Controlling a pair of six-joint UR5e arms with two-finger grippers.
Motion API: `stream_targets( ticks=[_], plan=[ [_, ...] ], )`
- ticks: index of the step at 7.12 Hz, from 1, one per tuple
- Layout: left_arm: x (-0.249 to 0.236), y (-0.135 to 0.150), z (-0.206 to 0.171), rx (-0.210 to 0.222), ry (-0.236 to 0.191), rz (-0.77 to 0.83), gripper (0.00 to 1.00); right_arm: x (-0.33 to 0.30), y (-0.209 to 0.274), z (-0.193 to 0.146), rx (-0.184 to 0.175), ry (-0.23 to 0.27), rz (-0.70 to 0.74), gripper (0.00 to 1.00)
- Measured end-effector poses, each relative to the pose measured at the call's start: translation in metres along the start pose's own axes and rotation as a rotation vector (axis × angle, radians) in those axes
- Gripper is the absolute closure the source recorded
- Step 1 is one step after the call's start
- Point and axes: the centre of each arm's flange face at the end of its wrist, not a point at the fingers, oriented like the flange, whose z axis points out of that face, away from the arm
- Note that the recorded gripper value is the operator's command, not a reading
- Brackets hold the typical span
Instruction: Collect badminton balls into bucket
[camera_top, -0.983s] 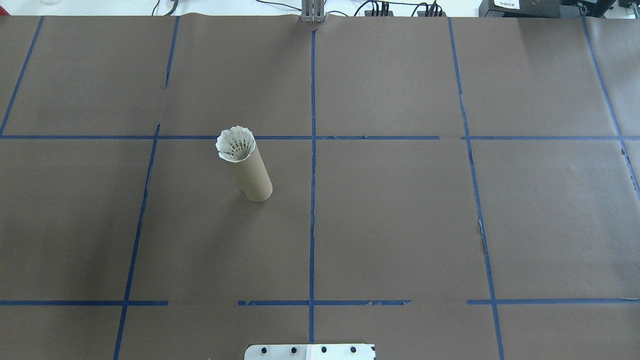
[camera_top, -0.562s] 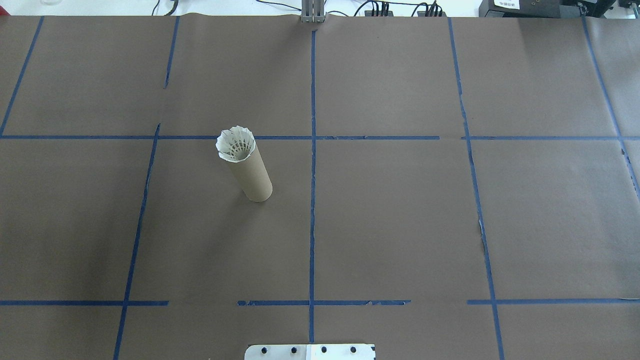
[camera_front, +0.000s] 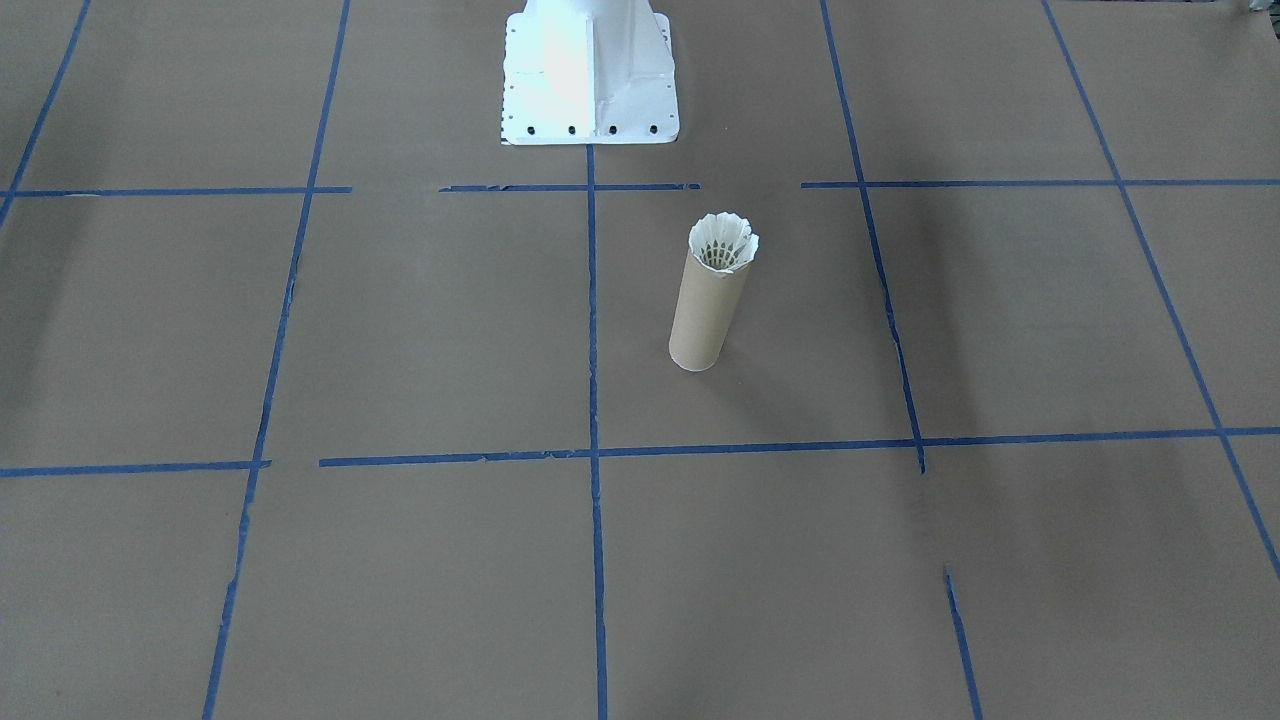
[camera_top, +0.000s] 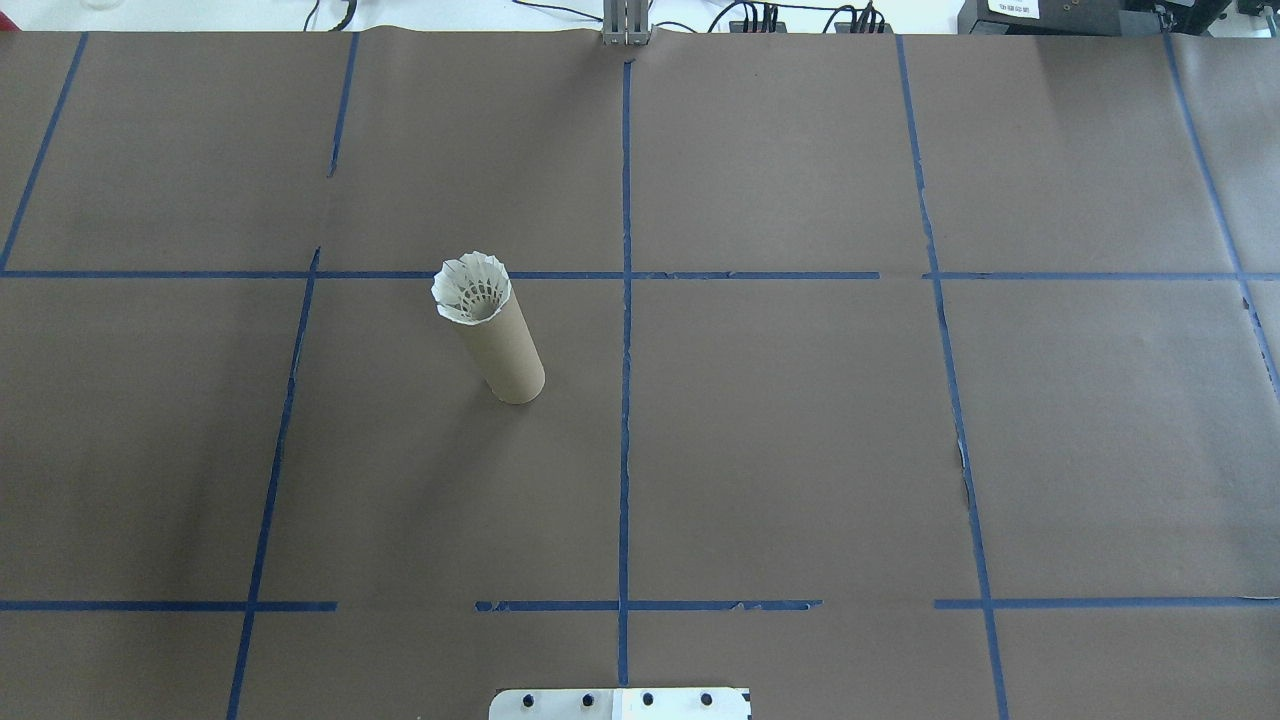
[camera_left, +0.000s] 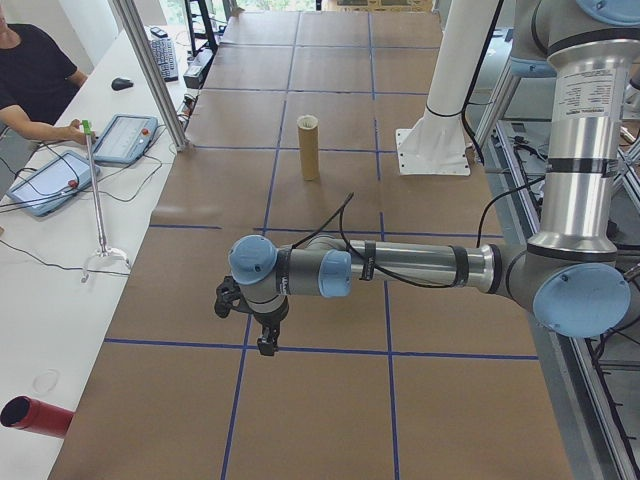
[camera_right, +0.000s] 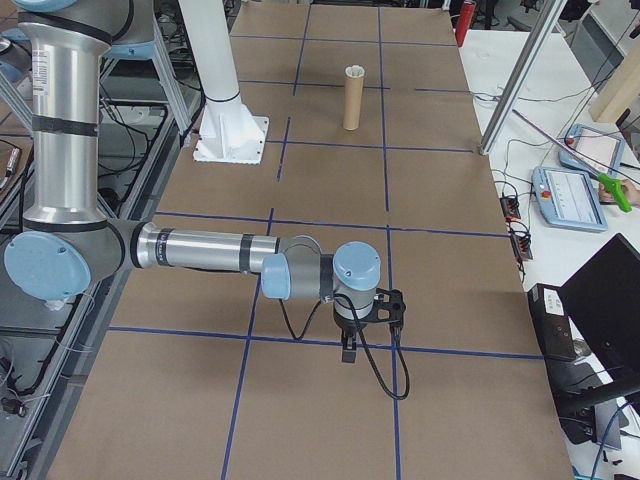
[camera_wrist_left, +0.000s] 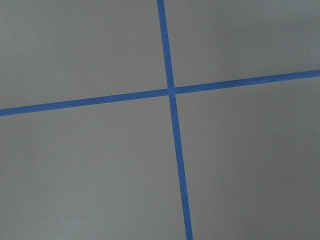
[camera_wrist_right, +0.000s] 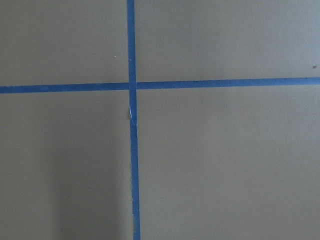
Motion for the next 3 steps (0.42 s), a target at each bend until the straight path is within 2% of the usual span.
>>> stream_targets(
  ticks=[3],
  plan=[
    [-0.0006,0.0005,0.0009,-0.002,0.0,-0.001,0.0,0.0,0.0,0.0,0.0,0.0,0.0,0.0]
  ],
)
